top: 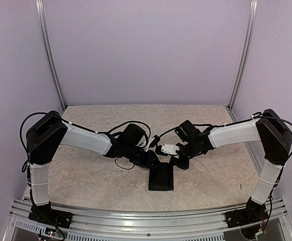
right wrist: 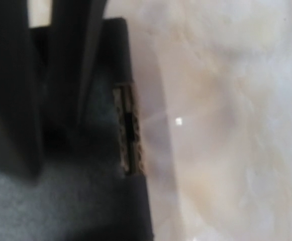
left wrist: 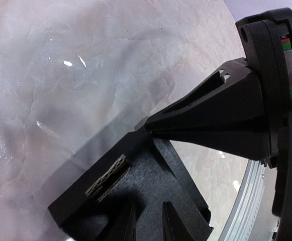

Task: Fold the paper box

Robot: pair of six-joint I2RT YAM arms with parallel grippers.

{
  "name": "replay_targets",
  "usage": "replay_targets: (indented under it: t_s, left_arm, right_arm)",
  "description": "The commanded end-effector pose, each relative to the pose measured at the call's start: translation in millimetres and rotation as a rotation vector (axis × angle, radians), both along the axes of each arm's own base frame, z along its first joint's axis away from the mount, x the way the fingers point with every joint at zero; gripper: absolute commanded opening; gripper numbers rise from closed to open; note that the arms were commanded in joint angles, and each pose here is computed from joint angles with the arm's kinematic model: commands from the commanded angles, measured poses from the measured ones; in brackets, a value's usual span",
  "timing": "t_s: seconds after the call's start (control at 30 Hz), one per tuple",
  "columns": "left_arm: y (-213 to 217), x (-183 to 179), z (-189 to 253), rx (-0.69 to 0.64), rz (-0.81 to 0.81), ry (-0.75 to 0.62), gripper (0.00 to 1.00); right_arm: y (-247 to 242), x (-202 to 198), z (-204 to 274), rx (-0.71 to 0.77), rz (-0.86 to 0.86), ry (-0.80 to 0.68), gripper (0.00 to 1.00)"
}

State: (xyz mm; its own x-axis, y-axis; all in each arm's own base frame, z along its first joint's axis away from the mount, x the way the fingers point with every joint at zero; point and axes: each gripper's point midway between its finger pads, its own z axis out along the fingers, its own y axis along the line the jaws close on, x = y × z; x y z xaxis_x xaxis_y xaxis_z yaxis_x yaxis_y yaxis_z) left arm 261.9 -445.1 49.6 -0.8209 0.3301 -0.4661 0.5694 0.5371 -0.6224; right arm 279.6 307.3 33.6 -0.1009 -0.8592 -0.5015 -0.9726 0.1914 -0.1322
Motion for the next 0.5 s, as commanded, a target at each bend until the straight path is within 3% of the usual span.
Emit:
replay_targets:
  t_s: [0.0, 0.37, 0.47]
  left_arm:
    - [17, -19, -50, 0.138, -0.016, 0.083, 0.20]
    - [18, -19, -52, 0.144, -0.012, 0.089, 0.20]
    - [20, -19, -52, 0.146, -0.008, 0.088, 0.20]
  right_arm:
    - [47, -11, 20, 0.124, 0.082, 0.021, 0.00]
    - [47, -16, 36, 0.103, 0.084, -0.043, 0.00]
    - [35, -19, 50, 0.112, 0.068, -0.028, 0.11]
